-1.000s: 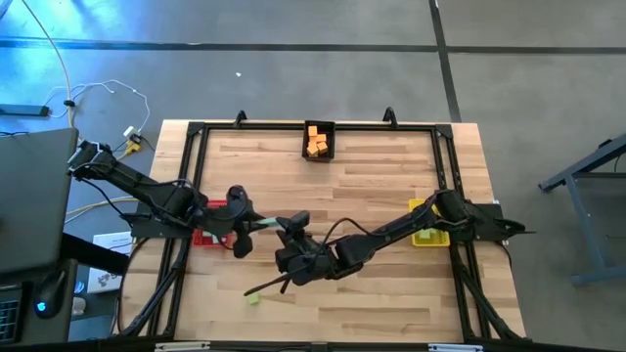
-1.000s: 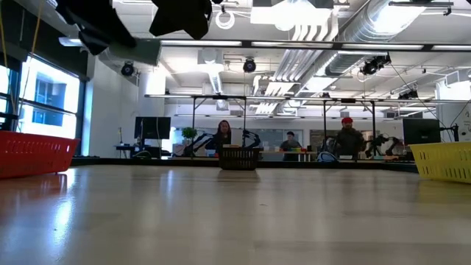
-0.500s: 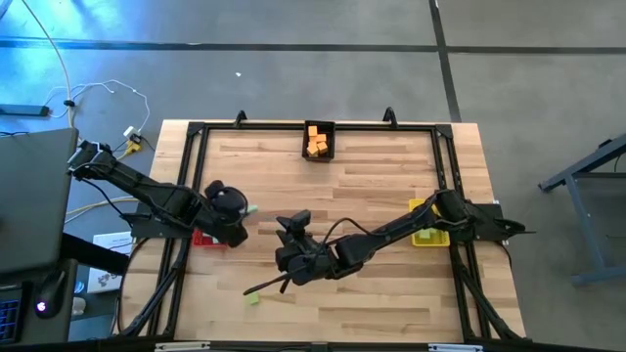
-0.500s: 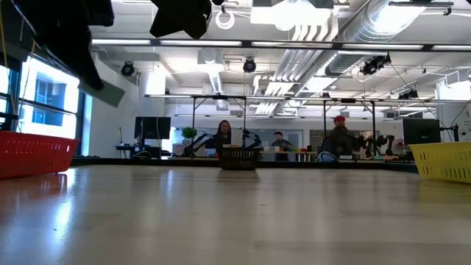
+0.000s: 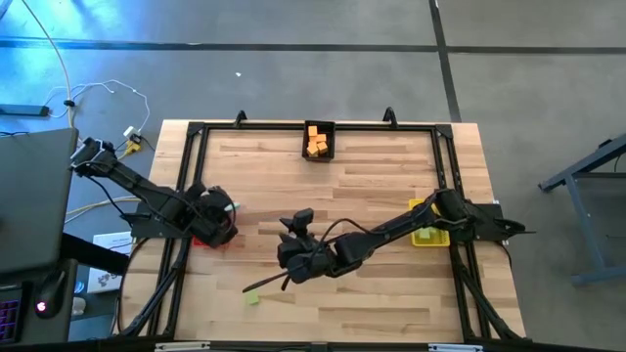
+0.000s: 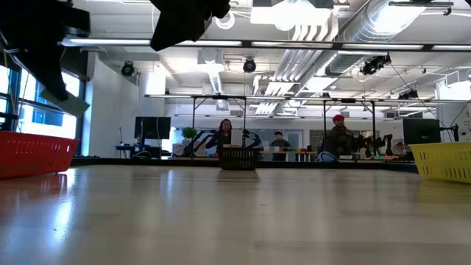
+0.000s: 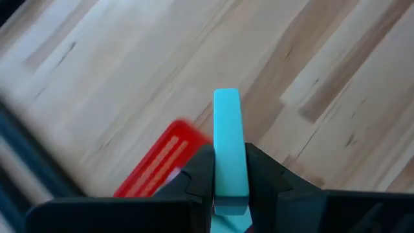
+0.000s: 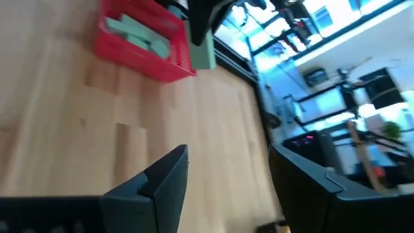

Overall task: Sort & place blocks by color
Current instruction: Put the blue block into the red bin

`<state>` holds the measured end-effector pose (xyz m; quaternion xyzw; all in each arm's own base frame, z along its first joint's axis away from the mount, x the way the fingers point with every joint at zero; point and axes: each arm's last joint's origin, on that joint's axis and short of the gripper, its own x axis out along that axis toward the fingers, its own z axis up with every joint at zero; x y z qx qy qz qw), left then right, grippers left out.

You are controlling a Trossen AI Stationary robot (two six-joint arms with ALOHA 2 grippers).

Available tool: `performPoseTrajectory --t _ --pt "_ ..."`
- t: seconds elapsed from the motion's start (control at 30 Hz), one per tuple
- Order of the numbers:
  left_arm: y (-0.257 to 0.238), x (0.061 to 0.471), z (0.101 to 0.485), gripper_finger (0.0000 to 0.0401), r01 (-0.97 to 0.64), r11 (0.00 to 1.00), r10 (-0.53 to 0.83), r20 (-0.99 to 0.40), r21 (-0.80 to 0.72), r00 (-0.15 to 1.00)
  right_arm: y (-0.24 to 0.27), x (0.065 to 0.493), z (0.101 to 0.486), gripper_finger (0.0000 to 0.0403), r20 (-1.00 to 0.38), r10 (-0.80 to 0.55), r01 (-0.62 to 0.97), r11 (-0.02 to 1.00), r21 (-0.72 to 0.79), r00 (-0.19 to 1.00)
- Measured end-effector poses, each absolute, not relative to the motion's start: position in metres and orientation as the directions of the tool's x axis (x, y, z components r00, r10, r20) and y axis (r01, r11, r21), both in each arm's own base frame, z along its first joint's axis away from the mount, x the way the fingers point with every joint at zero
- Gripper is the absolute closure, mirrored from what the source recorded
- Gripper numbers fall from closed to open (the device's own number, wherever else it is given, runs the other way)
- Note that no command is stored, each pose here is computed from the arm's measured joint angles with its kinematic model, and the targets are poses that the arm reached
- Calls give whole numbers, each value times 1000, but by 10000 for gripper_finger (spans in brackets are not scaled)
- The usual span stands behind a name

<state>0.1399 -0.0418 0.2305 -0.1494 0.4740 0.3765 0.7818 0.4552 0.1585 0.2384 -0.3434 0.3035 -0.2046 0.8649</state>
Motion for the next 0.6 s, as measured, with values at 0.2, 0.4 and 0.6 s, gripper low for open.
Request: performPoseTrajectory --t 0.2,0.4,0.6 --pt "-42 128 229 357 -774 613 419 -895 156 151 161 456 237 201 -425 -490 149 770 -621 761" --pt "-45 125 228 357 -809 574 350 -931 127 102 161 456 237 201 -435 -472 183 811 -556 767" --pt "-45 128 226 357 -826 545 378 -922 142 91 164 459 235 201 -508 -306 90 909 -406 805"
